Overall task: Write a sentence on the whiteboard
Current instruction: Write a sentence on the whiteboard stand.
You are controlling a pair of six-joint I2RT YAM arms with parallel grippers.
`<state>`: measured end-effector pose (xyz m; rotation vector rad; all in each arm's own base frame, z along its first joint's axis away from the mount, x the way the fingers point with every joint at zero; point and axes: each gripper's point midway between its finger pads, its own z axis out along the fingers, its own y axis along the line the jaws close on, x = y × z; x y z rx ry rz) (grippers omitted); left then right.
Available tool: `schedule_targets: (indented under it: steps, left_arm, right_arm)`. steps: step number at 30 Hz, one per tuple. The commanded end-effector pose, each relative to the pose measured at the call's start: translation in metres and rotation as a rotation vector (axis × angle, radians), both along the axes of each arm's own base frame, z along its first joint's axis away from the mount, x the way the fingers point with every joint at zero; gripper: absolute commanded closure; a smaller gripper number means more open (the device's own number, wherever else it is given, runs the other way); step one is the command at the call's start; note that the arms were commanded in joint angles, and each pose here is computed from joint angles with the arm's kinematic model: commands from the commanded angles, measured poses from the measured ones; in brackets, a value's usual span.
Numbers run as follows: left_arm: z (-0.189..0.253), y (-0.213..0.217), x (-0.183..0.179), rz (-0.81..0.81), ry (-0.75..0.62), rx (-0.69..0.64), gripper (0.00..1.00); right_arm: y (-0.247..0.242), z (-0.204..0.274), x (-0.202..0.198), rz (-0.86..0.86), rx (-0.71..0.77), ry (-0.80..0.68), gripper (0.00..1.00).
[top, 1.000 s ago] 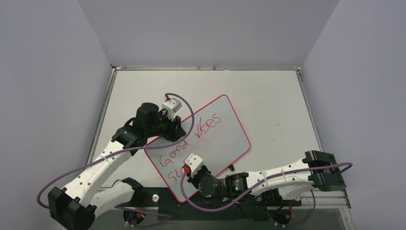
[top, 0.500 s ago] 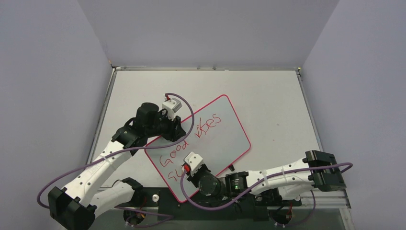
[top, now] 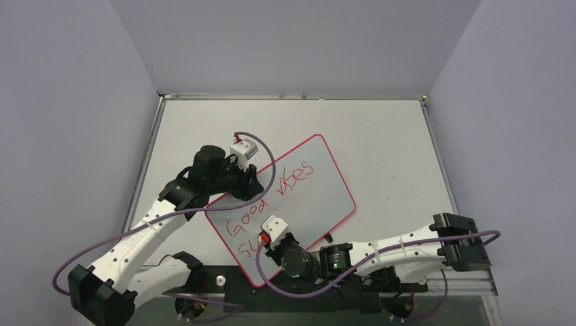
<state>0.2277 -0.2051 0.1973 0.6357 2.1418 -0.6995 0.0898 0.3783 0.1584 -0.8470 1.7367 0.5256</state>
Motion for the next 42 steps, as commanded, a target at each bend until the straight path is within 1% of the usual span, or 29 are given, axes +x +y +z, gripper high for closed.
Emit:
schedule_targets:
  steps: [1, 20, 27, 33, 42]
  left_arm:
    - [0.014, 0.005, 0.017, 0.041, -0.094, 0.020, 1.00]
    - [0.014, 0.005, 0.017, 0.041, -0.093, 0.021, 1.00]
    - [0.014, 0.005, 0.017, 0.042, -0.094, 0.020, 1.00]
    - [0.014, 0.005, 0.017, 0.043, -0.094, 0.020, 1.00]
    - [0.014, 0.006, 0.017, 0.046, -0.095, 0.023, 1.00]
  right_arm:
    - [-0.003, 0.003, 0.002, -0.027, 0.005, 0.001, 1.00]
    - [-0.012, -0.009, -0.016, -0.031, 0.014, 0.053, 1.00]
    - [-0.023, -0.008, -0.010, -0.074, -0.012, 0.028, 1.00]
    - [-0.036, 0.005, -0.001, -0.107, -0.030, -0.019, 1.00]
    - [-0.038, 0.051, 0.011, -0.096, 0.039, -0.060, 1.00]
